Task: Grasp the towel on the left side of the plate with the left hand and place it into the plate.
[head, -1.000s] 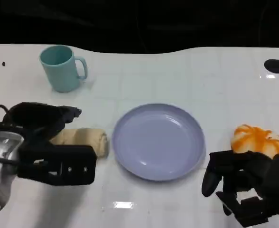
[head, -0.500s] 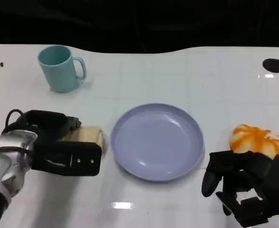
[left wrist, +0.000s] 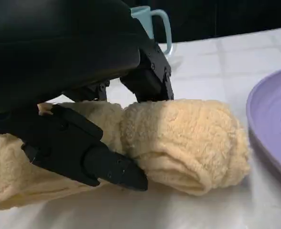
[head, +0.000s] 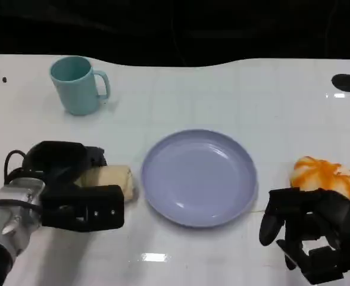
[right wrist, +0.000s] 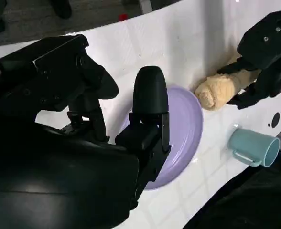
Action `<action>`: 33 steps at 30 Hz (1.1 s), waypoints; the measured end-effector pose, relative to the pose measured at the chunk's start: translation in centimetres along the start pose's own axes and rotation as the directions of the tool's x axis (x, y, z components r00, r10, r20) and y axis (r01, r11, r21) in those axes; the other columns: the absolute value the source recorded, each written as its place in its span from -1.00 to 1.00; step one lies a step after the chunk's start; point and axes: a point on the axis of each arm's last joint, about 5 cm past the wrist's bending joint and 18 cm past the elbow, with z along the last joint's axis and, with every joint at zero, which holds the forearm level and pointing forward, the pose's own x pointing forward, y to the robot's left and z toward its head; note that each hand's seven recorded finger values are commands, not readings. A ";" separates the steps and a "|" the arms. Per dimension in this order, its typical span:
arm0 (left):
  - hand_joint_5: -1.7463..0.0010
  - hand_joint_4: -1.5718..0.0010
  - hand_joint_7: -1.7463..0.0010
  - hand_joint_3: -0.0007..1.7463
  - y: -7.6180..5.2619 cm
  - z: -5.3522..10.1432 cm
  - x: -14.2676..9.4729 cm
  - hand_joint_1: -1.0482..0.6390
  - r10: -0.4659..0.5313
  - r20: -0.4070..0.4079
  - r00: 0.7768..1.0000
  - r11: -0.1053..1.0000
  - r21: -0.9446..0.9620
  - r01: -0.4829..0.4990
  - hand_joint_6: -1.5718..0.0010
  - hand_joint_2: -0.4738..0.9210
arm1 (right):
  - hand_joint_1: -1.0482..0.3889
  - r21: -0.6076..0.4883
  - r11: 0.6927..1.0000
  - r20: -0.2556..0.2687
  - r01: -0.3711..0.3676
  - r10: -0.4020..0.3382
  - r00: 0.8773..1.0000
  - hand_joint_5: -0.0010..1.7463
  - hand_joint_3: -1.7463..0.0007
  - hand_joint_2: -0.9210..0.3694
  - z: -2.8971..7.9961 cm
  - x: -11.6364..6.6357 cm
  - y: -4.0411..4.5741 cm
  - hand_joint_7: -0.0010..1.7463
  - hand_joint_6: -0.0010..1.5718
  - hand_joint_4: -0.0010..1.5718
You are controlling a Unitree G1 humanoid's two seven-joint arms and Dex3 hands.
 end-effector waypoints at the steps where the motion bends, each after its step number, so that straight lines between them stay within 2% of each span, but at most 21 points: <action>1: -1.00 -0.03 -0.99 -0.40 -0.1 0.0 -0.1 0.01 0.008 0.001 1.000 1.000 -0.003 -0.008 0.21 0.89 | 0.50 0.000 1.000 -0.001 -0.001 0.001 1.000 0.91 -0.21 -0.49 0.0 0.0 0.00 0.63 -0.12 -0.12; 5: -1.00 -0.09 -1.00 -0.38 0.0 0.2 -0.4 0.00 0.044 -0.032 0.999 0.999 -0.028 -0.045 0.20 0.84 | 0.52 0.001 1.000 -0.003 -0.001 0.001 1.000 0.92 -0.21 -0.50 -0.1 0.0 -0.03 0.63 -0.11 -0.11; 10: -1.00 -0.08 -1.00 -0.40 1.5 0.9 -0.9 -0.01 0.150 -0.101 0.984 0.983 -0.087 -0.159 0.24 0.77 | 0.52 0.000 1.000 0.001 -0.005 0.005 1.000 0.93 -0.23 -0.48 -0.2 0.0 -0.13 0.63 -0.11 -0.10; 15: -1.00 -0.10 -1.00 -0.35 2.3 2.2 -1.4 -0.01 0.254 -0.088 0.963 0.956 -0.131 -0.264 0.23 0.76 | 0.52 0.000 1.000 0.001 -0.005 0.005 1.000 0.93 -0.23 -0.48 -0.3 -0.1 -0.17 0.63 -0.12 -0.11; 20: -1.00 -0.11 -1.00 -0.14 2.5 3.9 -1.7 0.00 0.303 -0.015 0.953 0.936 -0.185 -0.301 0.22 0.62 | 0.53 -0.007 1.000 0.006 -0.008 0.008 1.000 0.94 -0.23 -0.48 -0.2 -0.1 -0.21 0.63 -0.11 -0.10; 21: -1.00 -0.09 -1.00 -0.17 2.6 4.3 -1.7 -0.03 0.314 0.007 0.949 0.932 -0.192 -0.307 0.24 0.61 | 0.53 -0.008 1.000 0.006 -0.009 0.009 1.000 0.93 -0.23 -0.48 -0.2 -0.1 -0.22 0.63 -0.11 -0.10; 23: -1.00 -0.08 -1.00 -0.41 2.9 5.2 -1.6 -0.07 0.313 0.050 0.948 0.931 -0.211 -0.296 0.28 0.74 | 0.52 -0.008 1.000 0.006 -0.010 0.010 1.000 0.93 -0.23 -0.48 -0.2 -0.1 -0.22 0.63 -0.11 -0.10; 25: -1.00 -0.07 -1.00 -0.49 3.0 6.3 -1.4 -0.08 0.294 0.093 0.951 0.937 -0.227 -0.267 0.29 0.79 | 0.52 -0.008 1.000 0.006 -0.011 0.011 1.000 0.93 -0.23 -0.48 -0.2 -0.1 -0.22 0.63 -0.11 -0.10; 26: -1.00 -0.09 -1.00 -0.43 3.0 6.7 -1.3 -0.05 0.289 0.107 0.951 0.937 -0.235 -0.258 0.25 0.74 | 0.53 -0.008 1.000 0.006 -0.011 0.011 1.000 0.93 -0.23 -0.48 -0.2 -0.1 -0.22 0.63 -0.11 -0.10; 27: -1.00 -0.11 -1.00 -0.26 3.1 7.1 -1.2 -0.03 0.282 0.121 0.952 0.940 -0.235 -0.248 0.21 0.62 | 0.53 -0.008 1.000 0.005 -0.011 0.011 1.000 0.93 -0.23 -0.48 -0.3 -0.1 -0.22 0.63 -0.12 -0.11; 28: -1.00 -0.12 -1.00 -0.17 3.2 7.5 -1.0 -0.02 0.276 0.138 0.951 0.943 -0.230 -0.240 0.20 0.57 | 0.53 -0.008 1.000 0.004 -0.011 0.011 1.000 0.92 -0.22 -0.49 -0.3 -0.1 -0.21 0.63 -0.12 -0.11; 33: -1.00 -0.09 -1.00 -0.11 3.9 10.3 0.3 -0.01 0.259 0.219 0.941 0.950 -0.233 -0.208 0.21 0.49 | 0.52 -0.009 1.000 0.006 -0.016 0.016 1.000 0.93 -0.21 -0.49 -0.2 -0.1 -0.13 0.63 -0.12 -0.11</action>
